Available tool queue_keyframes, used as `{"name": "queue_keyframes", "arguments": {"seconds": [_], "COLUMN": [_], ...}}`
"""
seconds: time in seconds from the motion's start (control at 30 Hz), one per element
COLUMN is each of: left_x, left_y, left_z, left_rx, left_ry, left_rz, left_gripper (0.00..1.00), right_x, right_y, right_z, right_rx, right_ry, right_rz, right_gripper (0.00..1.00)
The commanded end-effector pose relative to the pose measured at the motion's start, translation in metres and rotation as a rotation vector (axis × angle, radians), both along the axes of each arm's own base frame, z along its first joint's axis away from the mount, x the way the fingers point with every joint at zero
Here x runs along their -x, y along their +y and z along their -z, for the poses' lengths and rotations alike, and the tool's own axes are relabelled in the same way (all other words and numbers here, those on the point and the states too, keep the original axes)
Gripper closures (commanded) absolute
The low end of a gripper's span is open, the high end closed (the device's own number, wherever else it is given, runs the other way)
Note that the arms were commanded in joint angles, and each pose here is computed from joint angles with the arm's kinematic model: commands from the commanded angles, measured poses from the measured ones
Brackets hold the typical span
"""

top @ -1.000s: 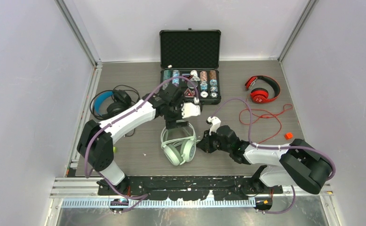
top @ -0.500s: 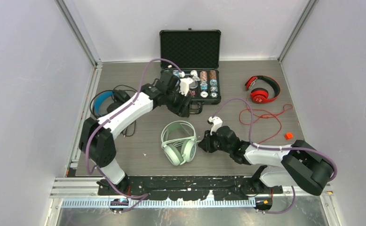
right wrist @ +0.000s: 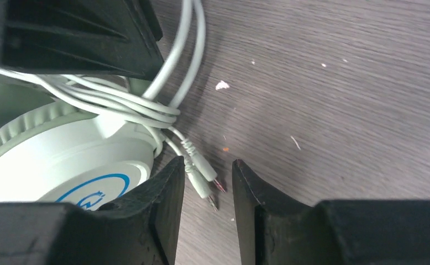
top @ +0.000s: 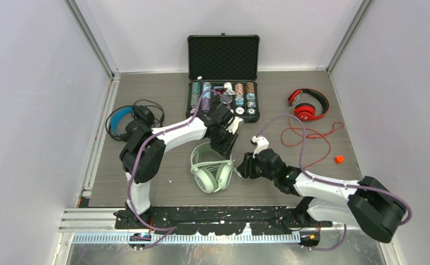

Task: Wrap the headphones
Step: Place the headphones at the center of the board, then pick up the headphones from the center of the board.

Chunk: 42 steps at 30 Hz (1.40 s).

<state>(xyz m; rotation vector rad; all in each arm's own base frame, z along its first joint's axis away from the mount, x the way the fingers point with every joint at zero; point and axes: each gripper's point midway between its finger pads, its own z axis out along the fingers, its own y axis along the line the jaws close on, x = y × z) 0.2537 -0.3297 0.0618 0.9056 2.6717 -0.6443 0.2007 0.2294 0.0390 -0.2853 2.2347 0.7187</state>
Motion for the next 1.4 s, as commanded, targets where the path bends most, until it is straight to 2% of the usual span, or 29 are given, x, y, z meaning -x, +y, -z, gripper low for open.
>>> {"name": "queue_keyframes", "arguments": {"seconds": [0.0,0.17,0.3,0.4,0.5,0.6,0.7,0.73,0.77,0.8,0.9,1.0,1.13,1.23,1.37], "left_x": [0.004,0.014,0.018,0.014,0.002,-0.012,-0.017,-0.017,-0.019,-0.019,-0.020,-0.021,-0.011,0.001,0.008], "left_y": [0.010,0.017,0.014,0.011,0.008,0.001,0.000,0.002,0.006,0.011,0.036,0.076,0.118,0.139,0.157], "left_z": [0.015,0.014,-0.009,-0.046,-0.089,-0.134,-0.170,-0.179,-0.188,-0.194,-0.207,-0.214,-0.206,-0.192,-0.187], "left_rx": [-0.088,-0.114,-0.070,-0.017,0.039,0.123,0.192,0.204,0.207,0.204,0.145,0.044,-0.063,-0.107,-0.091], "left_ry": [-0.004,0.004,-0.006,-0.061,-0.160,-0.267,-0.351,-0.378,-0.409,-0.437,-0.533,-0.647,-0.731,-0.763,-0.848], "left_rz": [-0.006,0.010,0.008,0.002,-0.017,-0.058,-0.072,-0.072,-0.076,-0.079,-0.083,-0.127,-0.134,-0.091,-0.106], "left_gripper": [0.66,0.66,0.56,0.48,0.43,0.38,0.20,0.15,0.04,0.01,0.00,0.00,0.00,0.00,0.00], "right_x": [-0.008,-0.007,-0.009,-0.016,-0.026,-0.045,-0.066,-0.073,-0.081,-0.090,-0.109,-0.116,-0.134,-0.158,-0.189], "right_y": [-0.011,-0.029,-0.044,-0.045,-0.051,-0.076,-0.099,-0.104,-0.110,-0.116,-0.155,-0.203,-0.249,-0.278,-0.297], "right_z": [-0.034,-0.085,-0.124,-0.150,-0.163,-0.164,-0.173,-0.175,-0.173,-0.171,-0.161,-0.150,-0.131,-0.115,-0.100], "right_rx": [-0.031,-0.050,-0.065,-0.123,-0.119,-0.060,-0.032,-0.046,-0.067,-0.103,-0.092,-0.005,-0.038,-0.101,-0.159], "right_ry": [0.000,-0.023,-0.070,-0.072,-0.077,-0.108,-0.114,-0.088,-0.048,0.002,0.137,0.245,0.437,0.549,0.645], "right_rz": [0.126,0.211,0.281,0.350,0.430,0.625,0.801,0.848,0.896,0.959,1.189,1.422,1.656,1.749,1.816], "right_gripper": [0.56,0.55,0.55,0.55,0.55,0.54,0.52,0.51,0.49,0.48,0.43,0.36,0.30,0.28,0.28]}}
